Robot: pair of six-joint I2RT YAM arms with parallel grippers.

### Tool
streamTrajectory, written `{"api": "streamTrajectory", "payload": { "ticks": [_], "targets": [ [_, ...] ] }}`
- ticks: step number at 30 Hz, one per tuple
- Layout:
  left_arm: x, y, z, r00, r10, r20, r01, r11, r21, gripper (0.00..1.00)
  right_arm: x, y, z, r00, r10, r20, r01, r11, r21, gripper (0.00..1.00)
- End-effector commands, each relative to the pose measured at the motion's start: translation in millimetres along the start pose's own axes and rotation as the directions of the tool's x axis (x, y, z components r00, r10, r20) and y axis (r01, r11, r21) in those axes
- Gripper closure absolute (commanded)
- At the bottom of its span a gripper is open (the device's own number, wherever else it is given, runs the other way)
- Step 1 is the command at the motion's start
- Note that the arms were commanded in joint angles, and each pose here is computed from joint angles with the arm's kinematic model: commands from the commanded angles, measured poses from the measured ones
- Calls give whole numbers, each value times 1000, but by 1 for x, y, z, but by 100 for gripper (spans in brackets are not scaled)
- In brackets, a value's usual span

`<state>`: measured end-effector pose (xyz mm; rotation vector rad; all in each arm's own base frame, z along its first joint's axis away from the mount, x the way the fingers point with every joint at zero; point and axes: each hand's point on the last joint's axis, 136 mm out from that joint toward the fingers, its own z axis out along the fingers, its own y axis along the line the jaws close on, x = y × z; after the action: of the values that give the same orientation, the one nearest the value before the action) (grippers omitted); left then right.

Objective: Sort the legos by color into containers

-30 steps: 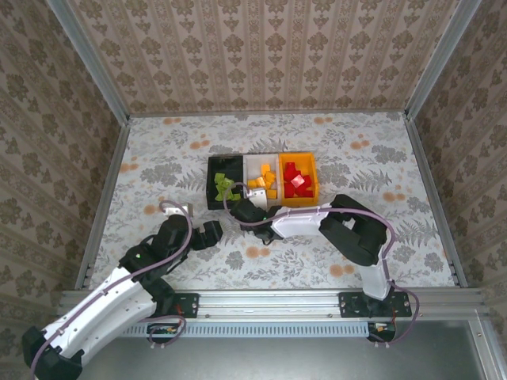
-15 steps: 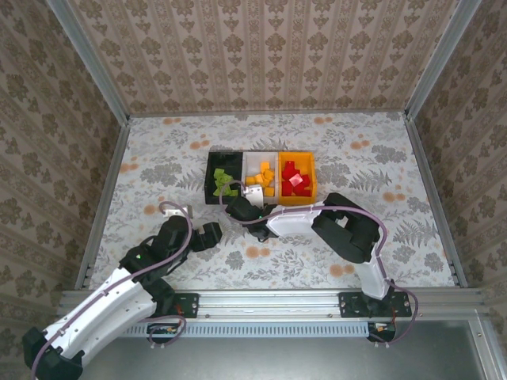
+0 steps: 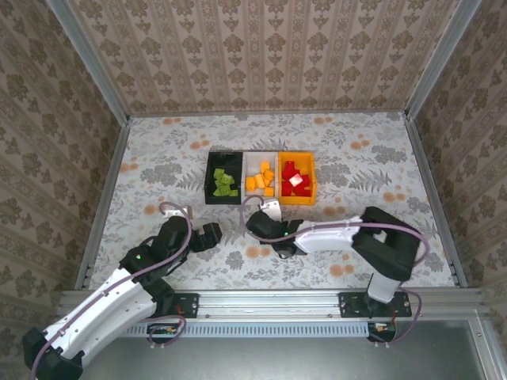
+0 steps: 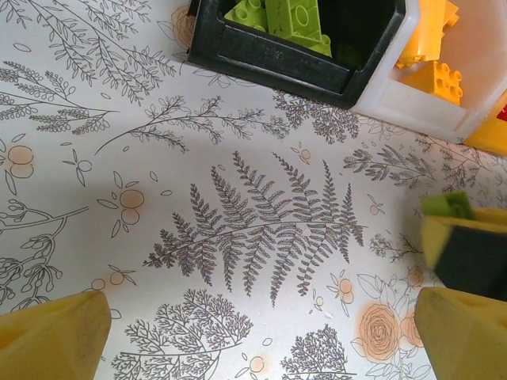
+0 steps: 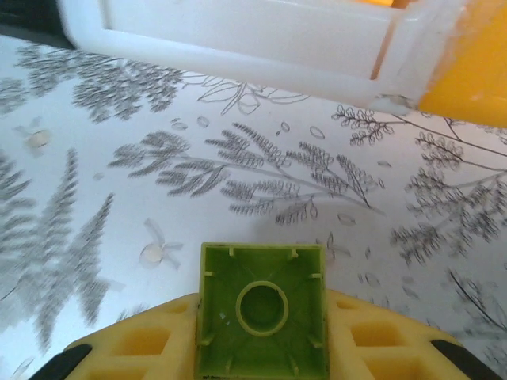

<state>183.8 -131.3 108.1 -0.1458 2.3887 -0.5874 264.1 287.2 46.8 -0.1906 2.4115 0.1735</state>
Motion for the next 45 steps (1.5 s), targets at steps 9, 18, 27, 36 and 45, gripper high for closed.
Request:
{"api": "streamTrajectory", "payload": {
  "ticks": [9, 18, 27, 36, 45],
  "targets": [
    [4, 9, 3, 1000, -27, 1, 27, 999, -22, 0, -114, 77, -44, 989, -59, 133, 90, 967, -240, 67],
    [3, 9, -3, 999, -45, -1, 45, 999, -21, 0, -175, 96, 44, 997, 2, 76, 10, 988, -157, 67],
    [-4, 7, -13, 999, -49, 19, 50, 999, -18, 0, -187, 76, 87, 996, 90, 3, -90, 995, -51, 66],
    [-19, -3, -25, 998, -33, 56, 33, 999, 4, 0, -205, 80, 74, 994, 101, 38, -98, 992, -77, 22],
    [-66, -26, -57, 982, 66, 174, -68, 998, 6, 0, -243, 72, -28, 952, 164, 259, -111, 972, -205, 13]
  ]
}}
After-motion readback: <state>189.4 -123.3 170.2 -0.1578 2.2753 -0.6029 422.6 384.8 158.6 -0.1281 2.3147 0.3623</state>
